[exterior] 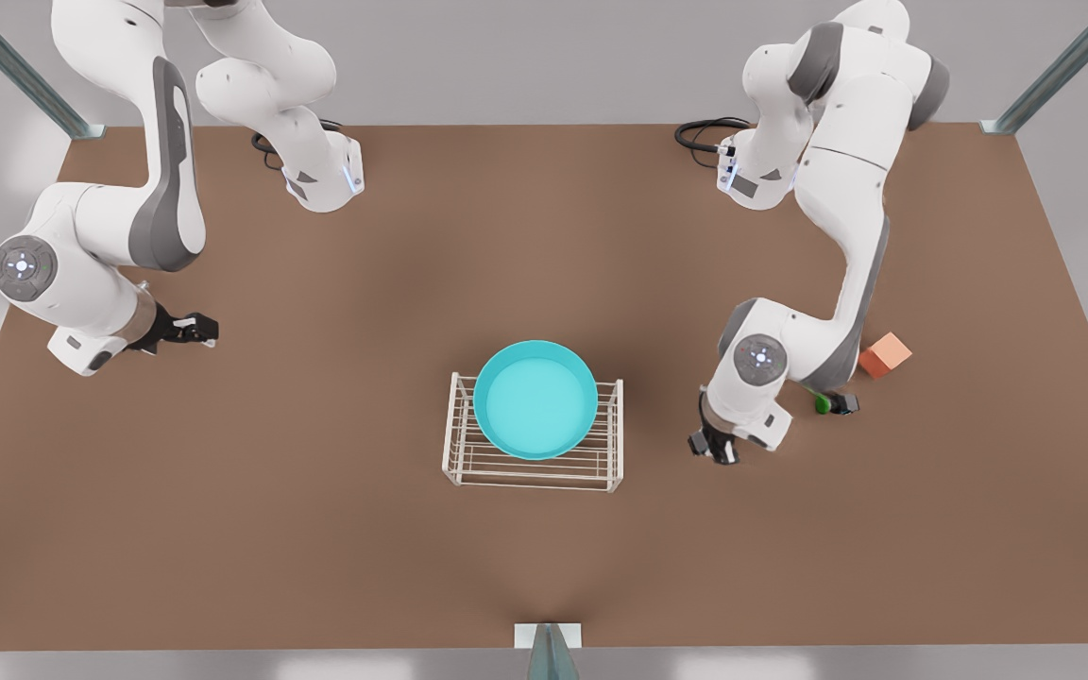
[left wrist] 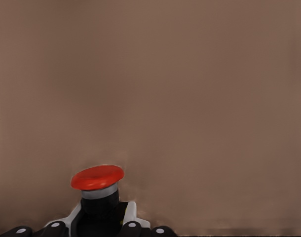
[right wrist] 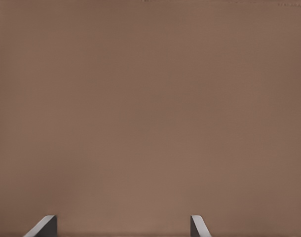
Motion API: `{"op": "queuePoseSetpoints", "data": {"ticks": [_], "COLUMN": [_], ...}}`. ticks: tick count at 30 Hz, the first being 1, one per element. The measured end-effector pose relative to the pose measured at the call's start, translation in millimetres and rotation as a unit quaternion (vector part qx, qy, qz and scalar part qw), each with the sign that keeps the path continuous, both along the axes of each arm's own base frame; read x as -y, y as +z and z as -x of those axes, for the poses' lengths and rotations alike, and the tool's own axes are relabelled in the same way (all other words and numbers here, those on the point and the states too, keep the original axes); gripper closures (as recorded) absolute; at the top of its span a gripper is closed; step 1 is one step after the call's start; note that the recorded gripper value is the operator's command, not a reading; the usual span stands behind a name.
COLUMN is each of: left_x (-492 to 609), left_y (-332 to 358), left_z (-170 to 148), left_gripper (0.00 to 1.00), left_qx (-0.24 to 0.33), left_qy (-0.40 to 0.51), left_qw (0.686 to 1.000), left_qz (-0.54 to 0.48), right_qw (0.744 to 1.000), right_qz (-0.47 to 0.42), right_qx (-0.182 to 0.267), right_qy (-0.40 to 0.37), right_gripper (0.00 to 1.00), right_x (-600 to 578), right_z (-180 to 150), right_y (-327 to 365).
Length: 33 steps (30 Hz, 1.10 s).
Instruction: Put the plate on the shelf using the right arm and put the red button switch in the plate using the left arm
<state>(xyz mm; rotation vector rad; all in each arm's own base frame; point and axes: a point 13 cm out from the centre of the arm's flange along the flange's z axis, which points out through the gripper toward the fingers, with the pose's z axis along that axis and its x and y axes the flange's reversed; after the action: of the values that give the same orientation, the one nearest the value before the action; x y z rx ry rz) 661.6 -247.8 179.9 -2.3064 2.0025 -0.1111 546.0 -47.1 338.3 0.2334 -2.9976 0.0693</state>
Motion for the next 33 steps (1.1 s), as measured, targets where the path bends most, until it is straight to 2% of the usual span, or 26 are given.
{"op": "queuePoseSetpoints", "data": {"ticks": [2, 6, 9, 12, 14, 15, 16, 21, 23, 26, 29, 31, 33], "left_x": [55.1, 164.6, 228.9, 262.0, 280.4, 288.3, 292.6, 297.6, 261.6, 154.2, -26.5, -109.2, -141.7], "left_y": [37.0, 84.5, 116.9, 123.2, 99.3, 87.1, 78.6, 90.3, 140.8, 159.1, 192.6, 208.3, 208.2], "left_z": [9.0, 55.2, 76.4, 65.7, 60.8, 60.8, 59.2, 48.8, 44.1, 22.7, -1.9, 7.4, 23.2], "left_gripper": [0.64, 0.64, 0.64, 0.64, 0.62, 0.28, 0.0, 0.0, 0.0, 0.0, 0.0, 0.0, 0.0], "left_qx": [0.003, 0.002, 0.024, 0.048, 0.054, 0.058, 0.065, 0.098, 0.099, 0.044, -0.021, -0.069, -0.108], "left_qy": [-0.028, -0.091, -0.116, -0.11, -0.108, -0.111, -0.113, -0.108, -0.122, -0.128, -0.119, -0.151, -0.199], "left_qw": [0.999, 0.995, 0.991, 0.987, 0.985, 0.984, 0.984, 0.981, 0.983, 0.99, 0.993, 0.986, 0.974], "left_qz": [0.022, 0.045, 0.069, 0.105, 0.12, 0.123, 0.123, 0.128, 0.093, 0.03, -0.019, -0.026, -0.026], "right_qw": [1.0, 1.0, 1.0, 1.0, 1.0, 1.0, 1.0, 1.0, 1.0, 1.0, 1.0, 1.0, 1.0], "right_qz": [0.0, 0.0, 0.0, 0.0, 0.0, 0.0, 0.0, 0.001, 0.001, 0.001, 0.001, 0.001, 0.001], "right_qx": [0.0, 0.0, 0.0, 0.0, 0.0, -0.001, -0.002, -0.002, -0.003, -0.003, -0.003, -0.003, -0.003], "right_qy": [-0.001, -0.002, -0.001, 0.001, 0.002, 0.002, 0.002, 0.003, 0.003, 0.003, 0.004, 0.004, 0.004], "right_gripper": [0.0, 0.0, 0.0, 0.0, 0.0, 0.0, 0.0, 0.0, 0.0, 0.0, 0.0, 0.0, 0.0], "right_x": [1.9, 4.4, 4.2, 3.1, 2.5, 2.4, 2.4, 2.5, 2.5, 2.5, 2.4, 2.5, 2.5], "right_z": [0.0, 0.0, 0.0, -0.1, -0.1, -0.2, -0.3, -0.6, -0.6, -0.6, -0.6, -0.6, -0.6], "right_y": [0.3, 0.6, 0.6, 0.0, -0.1, -0.9, -1.5, -2.2, -2.5, -2.5, -2.5, -2.6, -2.6]}}
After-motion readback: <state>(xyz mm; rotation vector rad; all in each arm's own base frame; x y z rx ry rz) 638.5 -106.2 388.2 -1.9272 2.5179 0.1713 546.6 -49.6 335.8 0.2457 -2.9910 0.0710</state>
